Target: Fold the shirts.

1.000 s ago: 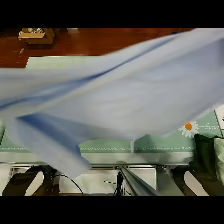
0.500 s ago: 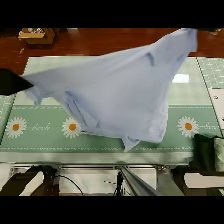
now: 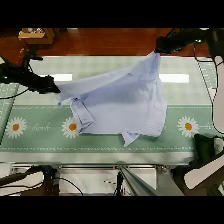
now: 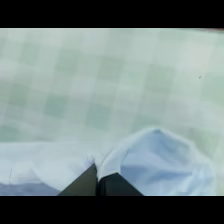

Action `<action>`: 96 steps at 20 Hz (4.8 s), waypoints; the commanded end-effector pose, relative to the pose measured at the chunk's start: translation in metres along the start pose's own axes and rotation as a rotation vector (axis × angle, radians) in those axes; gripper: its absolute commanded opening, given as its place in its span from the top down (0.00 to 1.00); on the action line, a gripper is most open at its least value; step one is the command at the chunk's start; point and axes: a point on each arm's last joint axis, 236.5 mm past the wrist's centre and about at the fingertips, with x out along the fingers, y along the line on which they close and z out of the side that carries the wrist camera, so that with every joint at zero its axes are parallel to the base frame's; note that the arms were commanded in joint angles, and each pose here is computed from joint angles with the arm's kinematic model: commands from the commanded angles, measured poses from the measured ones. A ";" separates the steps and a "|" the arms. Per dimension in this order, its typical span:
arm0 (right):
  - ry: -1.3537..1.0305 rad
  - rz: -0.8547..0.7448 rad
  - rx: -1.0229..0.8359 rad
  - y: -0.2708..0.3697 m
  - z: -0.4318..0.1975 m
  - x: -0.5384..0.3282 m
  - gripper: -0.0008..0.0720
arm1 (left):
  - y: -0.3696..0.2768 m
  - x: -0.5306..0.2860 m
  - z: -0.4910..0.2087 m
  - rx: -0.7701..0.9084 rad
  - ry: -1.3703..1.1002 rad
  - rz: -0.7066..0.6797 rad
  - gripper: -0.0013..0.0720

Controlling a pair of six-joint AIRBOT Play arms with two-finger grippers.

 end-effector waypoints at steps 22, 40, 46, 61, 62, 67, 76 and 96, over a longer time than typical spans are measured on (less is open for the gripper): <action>0.457 0.048 0.315 -0.077 -0.243 -0.059 0.37 | -0.016 0.055 -0.087 -0.083 0.292 -0.050 0.11; 0.430 0.061 0.308 -0.052 -0.277 -0.072 0.37 | -0.048 0.113 -0.105 -0.003 0.396 -0.031 0.13; 0.436 0.067 0.310 -0.050 -0.278 -0.073 0.37 | -0.041 0.133 -0.117 -0.050 0.469 -0.026 0.13; 0.554 0.059 0.325 -0.051 -0.317 -0.073 0.26 | -0.064 0.083 -0.093 0.046 0.349 -0.063 0.95; 0.591 0.069 0.343 -0.048 -0.333 -0.070 0.26 | -0.064 0.081 -0.092 0.045 0.340 -0.063 0.95; 0.640 0.134 0.464 -0.028 -0.384 -0.047 0.26 | -0.064 0.079 -0.092 0.043 0.338 -0.066 0.96; 0.466 0.203 0.683 -0.010 -0.375 -0.011 0.70 | -0.071 0.067 -0.082 0.089 0.285 -0.068 0.96; -1.007 -0.300 -0.167 0.156 -0.058 -0.553 0.96 | -0.213 -0.475 -0.079 0.384 -1.315 0.450 0.96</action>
